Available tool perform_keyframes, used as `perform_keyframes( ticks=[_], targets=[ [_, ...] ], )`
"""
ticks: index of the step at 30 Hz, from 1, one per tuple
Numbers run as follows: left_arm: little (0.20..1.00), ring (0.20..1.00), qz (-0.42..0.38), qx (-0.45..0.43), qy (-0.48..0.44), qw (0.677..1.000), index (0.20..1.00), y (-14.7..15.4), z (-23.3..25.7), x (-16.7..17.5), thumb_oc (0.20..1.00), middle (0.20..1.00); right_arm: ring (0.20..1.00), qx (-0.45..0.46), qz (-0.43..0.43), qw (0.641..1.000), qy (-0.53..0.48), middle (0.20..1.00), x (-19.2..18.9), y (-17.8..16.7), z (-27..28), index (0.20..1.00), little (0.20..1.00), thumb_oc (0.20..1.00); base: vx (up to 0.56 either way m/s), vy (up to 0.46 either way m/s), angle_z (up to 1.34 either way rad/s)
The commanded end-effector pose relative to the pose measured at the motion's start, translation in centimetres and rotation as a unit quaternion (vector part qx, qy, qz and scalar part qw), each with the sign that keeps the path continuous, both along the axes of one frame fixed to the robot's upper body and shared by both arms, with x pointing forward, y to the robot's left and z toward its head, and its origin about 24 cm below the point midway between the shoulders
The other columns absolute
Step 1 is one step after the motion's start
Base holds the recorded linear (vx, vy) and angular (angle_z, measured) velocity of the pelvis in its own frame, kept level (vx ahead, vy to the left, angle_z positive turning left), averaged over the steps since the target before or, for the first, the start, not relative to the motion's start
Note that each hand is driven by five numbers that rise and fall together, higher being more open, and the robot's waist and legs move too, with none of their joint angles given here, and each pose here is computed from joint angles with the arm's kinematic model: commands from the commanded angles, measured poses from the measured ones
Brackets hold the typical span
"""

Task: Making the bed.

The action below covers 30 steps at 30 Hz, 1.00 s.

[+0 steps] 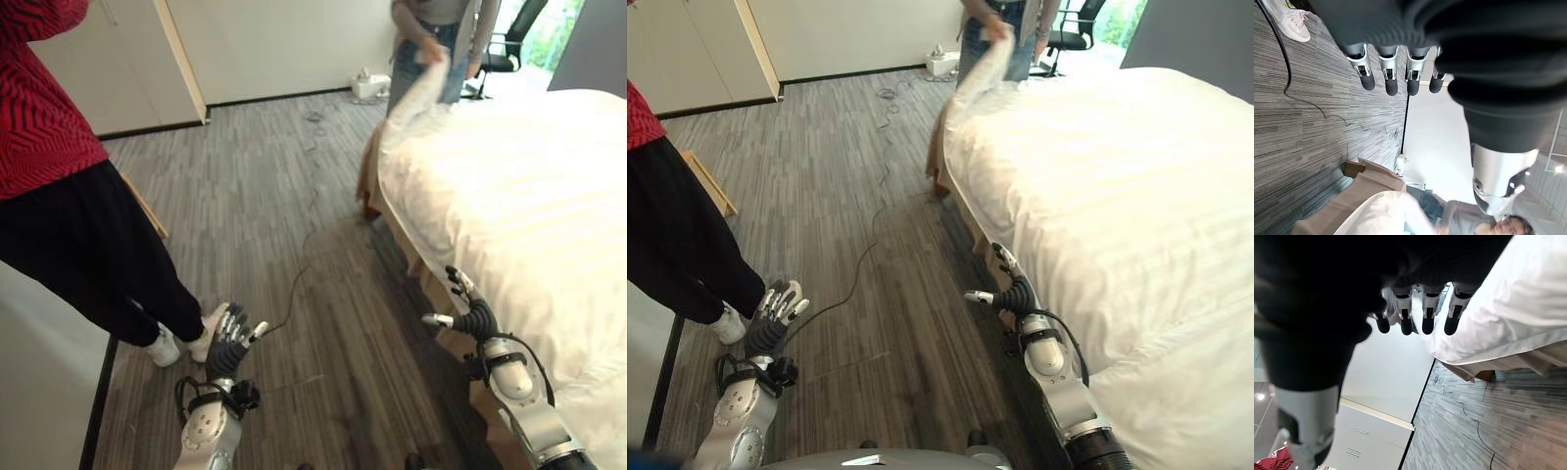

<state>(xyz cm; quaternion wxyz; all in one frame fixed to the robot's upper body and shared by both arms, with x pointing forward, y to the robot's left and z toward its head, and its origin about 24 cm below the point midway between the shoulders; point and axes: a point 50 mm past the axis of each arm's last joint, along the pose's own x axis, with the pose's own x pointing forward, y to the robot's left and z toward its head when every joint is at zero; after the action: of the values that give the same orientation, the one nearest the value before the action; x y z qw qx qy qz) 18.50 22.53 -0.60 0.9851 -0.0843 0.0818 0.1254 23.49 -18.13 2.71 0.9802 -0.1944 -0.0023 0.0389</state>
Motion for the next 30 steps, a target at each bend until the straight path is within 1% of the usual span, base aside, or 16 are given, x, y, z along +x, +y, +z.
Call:
perform_keyframes(
  ticks=[1,10,11,12,13,17,18,19,20,21,22,23,24,26,30],
  targets=[
    [1.0,1.0,-0.022,0.066,-0.074,0.995,1.0,0.7,3.2,2.1,1.0,1.0,1.0,0.009,0.001,0.998,-0.062,1.0,1.6,0.4,2.4,1.0,1.0,1.0,0.0,0.0,0.0],
    [1.0,1.0,-0.03,0.067,-0.079,0.994,1.0,0.5,3.5,2.4,1.0,1.0,1.0,0.011,-0.006,0.998,-0.055,1.0,1.6,0.3,2.1,1.0,1.0,1.0,0.0,0.0,0.0],
    [1.0,1.0,-0.036,0.057,0.111,0.992,1.0,2.1,-3.9,-1.3,1.0,1.0,1.0,0.048,0.027,0.997,0.044,1.0,1.5,-1.6,0.2,1.0,1.0,1.0,0.0,0.011,-0.03],
    [1.0,1.0,-0.036,0.057,0.111,0.992,1.0,2.1,-3.9,-1.3,1.0,1.0,1.0,0.048,0.027,0.997,0.044,1.0,1.5,-1.6,0.2,1.0,1.0,1.0,0.05,-0.012,-0.11],
    [1.0,1.0,-0.042,0.049,0.114,0.991,1.0,1.6,-4.1,-1.0,1.0,1.0,1.0,0.048,0.038,0.997,0.045,1.0,1.7,-0.8,0.1,1.0,1.0,1.0,0.07,-0.034,-0.22],
    [1.0,1.0,-0.057,0.077,0.075,0.992,1.0,1.4,-2.3,0.8,1.0,1.0,1.0,0.061,0.041,0.997,0.024,1.0,2.6,0.3,0.9,1.0,1.0,1.0,0.03,0.024,0.0],
    [1.0,1.0,-0.477,0.304,0.042,0.824,1.0,-2.8,2.7,5.7,1.0,1.0,1.0,0.016,0.101,0.994,0.029,1.0,3.1,0.6,1.5,1.0,1.0,1.0,0.13,0.245,-0.1],
    [1.0,1.0,-0.63,0.318,-0.052,0.707,1.0,-9.5,7.3,8.5,1.0,1.0,1.0,0.025,0.151,0.988,0.03,1.0,3.5,1.8,2.0,1.0,1.0,1.0,0.17,0.304,-0.22],
    [1.0,1.0,-0.642,0.324,-0.168,0.675,1.0,-14.0,13.1,10.3,1.0,1.0,1.0,0.042,0.185,0.981,0.046,1.0,3.8,3.1,1.9,1.0,1.0,1.0,0.11,0.156,-0.25],
    [1.0,1.0,-0.142,0.157,-0.079,0.974,1.0,0.6,5.5,9.1,1.0,1.0,1.0,0.102,0.075,0.992,0.02,1.0,3.0,2.1,0.7,1.0,1.0,1.0,0.09,0.069,-0.4],
    [1.0,1.0,-0.069,0.085,-0.055,0.992,1.0,1.8,3.5,5.3,1.0,1.0,1.0,0.064,0.057,0.996,0.006,1.0,3.1,1.5,1.1,1.0,1.0,1.0,0.08,0.023,-0.77],
    [1.0,1.0,-0.041,0.089,-0.059,0.993,1.0,2.1,3.6,3.9,1.0,1.0,1.0,0.047,0.044,0.998,-0.007,1.0,3.1,0.7,1.7,1.0,1.0,1.0,0.19,0.054,-0.95],
    [1.0,1.0,-0.037,0.093,-0.077,0.992,1.0,2.0,4.3,3.9,1.0,1.0,1.0,0.049,0.007,0.998,-0.025,1.0,3.2,-0.6,2.7,1.0,1.0,1.0,0.16,0.061,-0.57],
    [1.0,1.0,-0.037,0.099,-0.078,0.991,1.0,2.1,4.5,4.0,1.0,1.0,1.0,0.046,0.001,0.999,-0.029,1.0,3.4,-0.9,2.9,1.0,1.0,1.0,0.17,0.0,0.47],
    [1.0,1.0,-0.04,0.101,-0.101,0.989,1.0,2.3,5.7,4.0,1.0,1.0,1.0,0.04,-0.037,0.997,-0.058,1.0,3.3,-2.8,4.2,1.0,1.0,1.0,0.21,-0.145,0.56]
  ],
)
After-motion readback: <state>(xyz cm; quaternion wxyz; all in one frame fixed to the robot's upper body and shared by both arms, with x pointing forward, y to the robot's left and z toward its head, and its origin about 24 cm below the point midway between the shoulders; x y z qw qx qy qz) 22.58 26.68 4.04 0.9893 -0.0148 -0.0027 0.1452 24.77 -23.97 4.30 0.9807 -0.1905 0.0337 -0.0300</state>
